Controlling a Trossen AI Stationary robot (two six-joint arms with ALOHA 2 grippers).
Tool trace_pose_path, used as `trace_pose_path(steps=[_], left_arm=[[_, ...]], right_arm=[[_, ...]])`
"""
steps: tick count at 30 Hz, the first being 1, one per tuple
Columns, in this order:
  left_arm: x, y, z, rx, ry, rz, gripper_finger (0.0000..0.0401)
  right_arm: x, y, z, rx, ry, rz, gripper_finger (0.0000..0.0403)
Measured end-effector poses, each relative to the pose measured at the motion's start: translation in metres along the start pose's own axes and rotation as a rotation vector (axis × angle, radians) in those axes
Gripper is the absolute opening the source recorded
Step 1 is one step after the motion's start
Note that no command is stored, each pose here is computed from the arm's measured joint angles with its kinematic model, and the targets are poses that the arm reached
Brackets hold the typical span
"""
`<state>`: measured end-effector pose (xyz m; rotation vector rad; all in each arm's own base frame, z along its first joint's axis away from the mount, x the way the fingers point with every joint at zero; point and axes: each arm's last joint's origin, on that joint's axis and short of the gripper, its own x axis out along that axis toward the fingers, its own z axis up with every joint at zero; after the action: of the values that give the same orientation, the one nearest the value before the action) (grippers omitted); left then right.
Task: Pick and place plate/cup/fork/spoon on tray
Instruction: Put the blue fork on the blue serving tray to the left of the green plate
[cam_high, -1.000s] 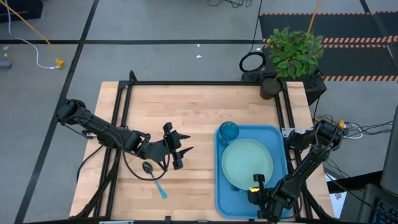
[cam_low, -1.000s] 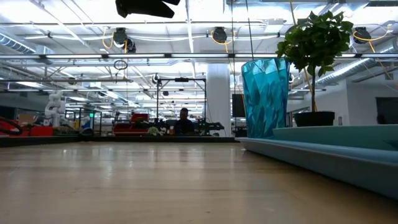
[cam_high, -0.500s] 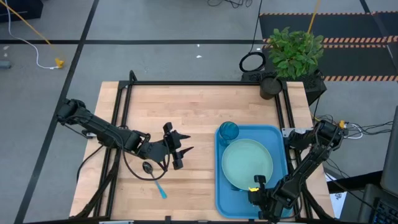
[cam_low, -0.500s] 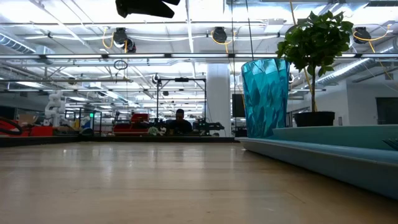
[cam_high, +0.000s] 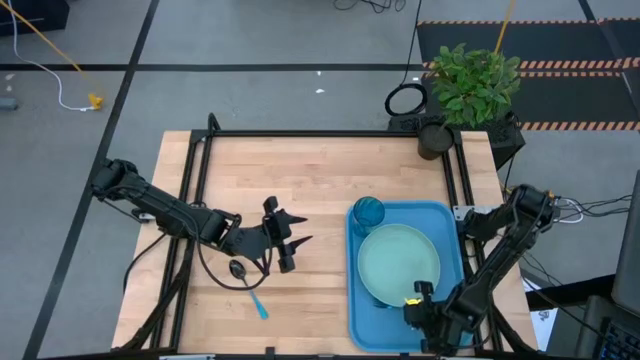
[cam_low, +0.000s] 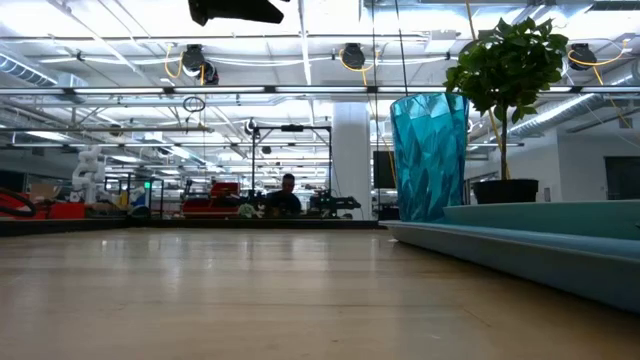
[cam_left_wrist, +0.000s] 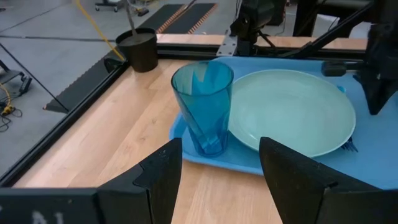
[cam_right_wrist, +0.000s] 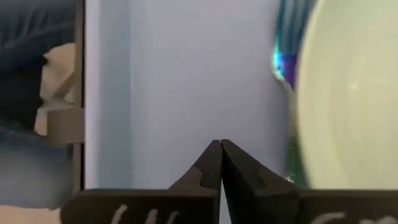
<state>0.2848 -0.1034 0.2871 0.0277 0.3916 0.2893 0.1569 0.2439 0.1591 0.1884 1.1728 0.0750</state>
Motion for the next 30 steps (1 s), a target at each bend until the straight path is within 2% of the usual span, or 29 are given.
trace_pose_path(steps=[9, 14, 23, 30], left_arm=[[0.0, -0.001, 0.001, 0.006, -0.011, -0.003, 0.0216], [0.0, -0.001, 0.001, 0.006, -0.011, -0.004, 0.0216], [0.0, -0.001, 0.001, 0.005, -0.011, -0.004, 0.0216], [0.0, -0.001, 0.001, 0.005, -0.011, -0.004, 0.0216]], right_arm=[[-0.012, -0.009, -0.024, 0.119, 0.147, -0.118, 0.0], [-0.016, -0.01, -0.034, 0.158, 0.166, -0.165, 0.0], [-0.013, -0.013, -0.04, 0.147, 0.195, -0.235, 0.0], [-0.008, -0.012, -0.042, 0.139, 0.222, -0.24, 0.0]])
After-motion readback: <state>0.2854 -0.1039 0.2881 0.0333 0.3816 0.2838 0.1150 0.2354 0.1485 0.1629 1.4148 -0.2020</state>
